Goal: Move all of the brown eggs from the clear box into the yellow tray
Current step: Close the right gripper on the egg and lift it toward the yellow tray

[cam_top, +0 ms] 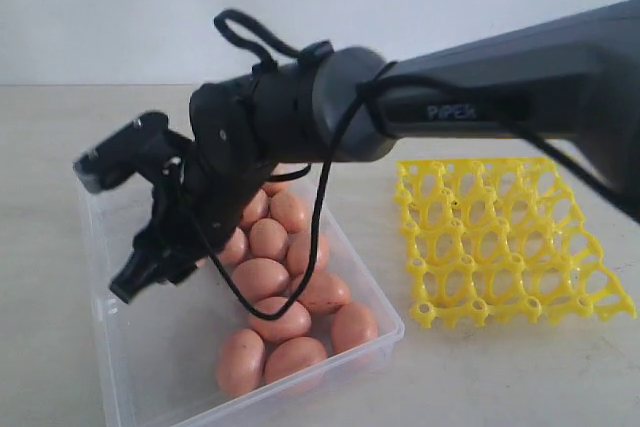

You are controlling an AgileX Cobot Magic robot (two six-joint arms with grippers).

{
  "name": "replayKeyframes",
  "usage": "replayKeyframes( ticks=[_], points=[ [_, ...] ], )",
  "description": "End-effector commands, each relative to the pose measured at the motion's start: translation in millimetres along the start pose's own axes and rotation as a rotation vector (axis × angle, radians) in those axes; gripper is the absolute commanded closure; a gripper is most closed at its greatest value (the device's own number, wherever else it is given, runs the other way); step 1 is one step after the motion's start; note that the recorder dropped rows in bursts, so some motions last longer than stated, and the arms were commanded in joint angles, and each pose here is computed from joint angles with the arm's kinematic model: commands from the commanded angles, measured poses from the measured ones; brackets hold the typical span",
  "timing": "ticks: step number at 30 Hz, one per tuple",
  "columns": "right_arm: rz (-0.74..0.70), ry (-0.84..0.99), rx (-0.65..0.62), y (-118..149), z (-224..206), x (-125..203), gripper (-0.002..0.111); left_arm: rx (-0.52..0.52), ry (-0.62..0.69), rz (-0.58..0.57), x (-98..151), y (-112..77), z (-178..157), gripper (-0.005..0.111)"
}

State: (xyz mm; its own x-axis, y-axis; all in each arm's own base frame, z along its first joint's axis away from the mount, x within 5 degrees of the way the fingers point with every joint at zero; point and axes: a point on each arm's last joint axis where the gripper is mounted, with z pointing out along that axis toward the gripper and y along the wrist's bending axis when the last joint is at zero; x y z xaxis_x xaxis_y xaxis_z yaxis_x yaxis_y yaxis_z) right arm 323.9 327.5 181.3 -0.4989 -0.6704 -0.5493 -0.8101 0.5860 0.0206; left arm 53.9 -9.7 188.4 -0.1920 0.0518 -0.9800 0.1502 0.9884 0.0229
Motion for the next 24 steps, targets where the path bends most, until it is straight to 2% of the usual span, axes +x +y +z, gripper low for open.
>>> replayKeyframes(
  ticks=[1,5,8,12,16,18,21,24],
  points=[
    [0.113,-0.261,-0.009,3.2,-51.6,-32.3,0.108,0.003,-0.006,0.003,0.5,-0.1,0.2,0.103],
    [0.232,-0.424,-0.01,5.2,-82.7,-31.7,0.108,0.003,-0.006,0.003,0.5,-0.1,0.2,0.103],
    [0.372,-0.552,0.043,2.1,-103.0,-9.8,0.108,0.003,-0.006,0.003,0.5,-0.1,0.2,0.103],
    [0.408,-0.69,0.169,-0.9,-138.1,34.5,0.108,0.003,-0.006,0.003,0.5,-0.1,0.2,0.103],
    [0.393,-0.896,0.394,-15.6,-173.6,77.6,0.108,0.003,-0.006,0.003,0.5,-0.1,0.2,0.103],
    [0.478,-1.012,0.552,-32.3,-193.9,101.3,0.108,0.003,-0.006,0.003,0.5,-0.1,0.2,0.103],
    [0.681,-1.104,0.819,-62.7,-217.5,137.3,0.108,0.003,-0.006,0.003,0.5,-0.1,0.2,0.103],
    [0.776,-1.101,0.991,-93.0,-227.9,160.0,0.108,0.003,-0.006,0.003,0.5,-0.1,0.2,0.103]
  ],
)
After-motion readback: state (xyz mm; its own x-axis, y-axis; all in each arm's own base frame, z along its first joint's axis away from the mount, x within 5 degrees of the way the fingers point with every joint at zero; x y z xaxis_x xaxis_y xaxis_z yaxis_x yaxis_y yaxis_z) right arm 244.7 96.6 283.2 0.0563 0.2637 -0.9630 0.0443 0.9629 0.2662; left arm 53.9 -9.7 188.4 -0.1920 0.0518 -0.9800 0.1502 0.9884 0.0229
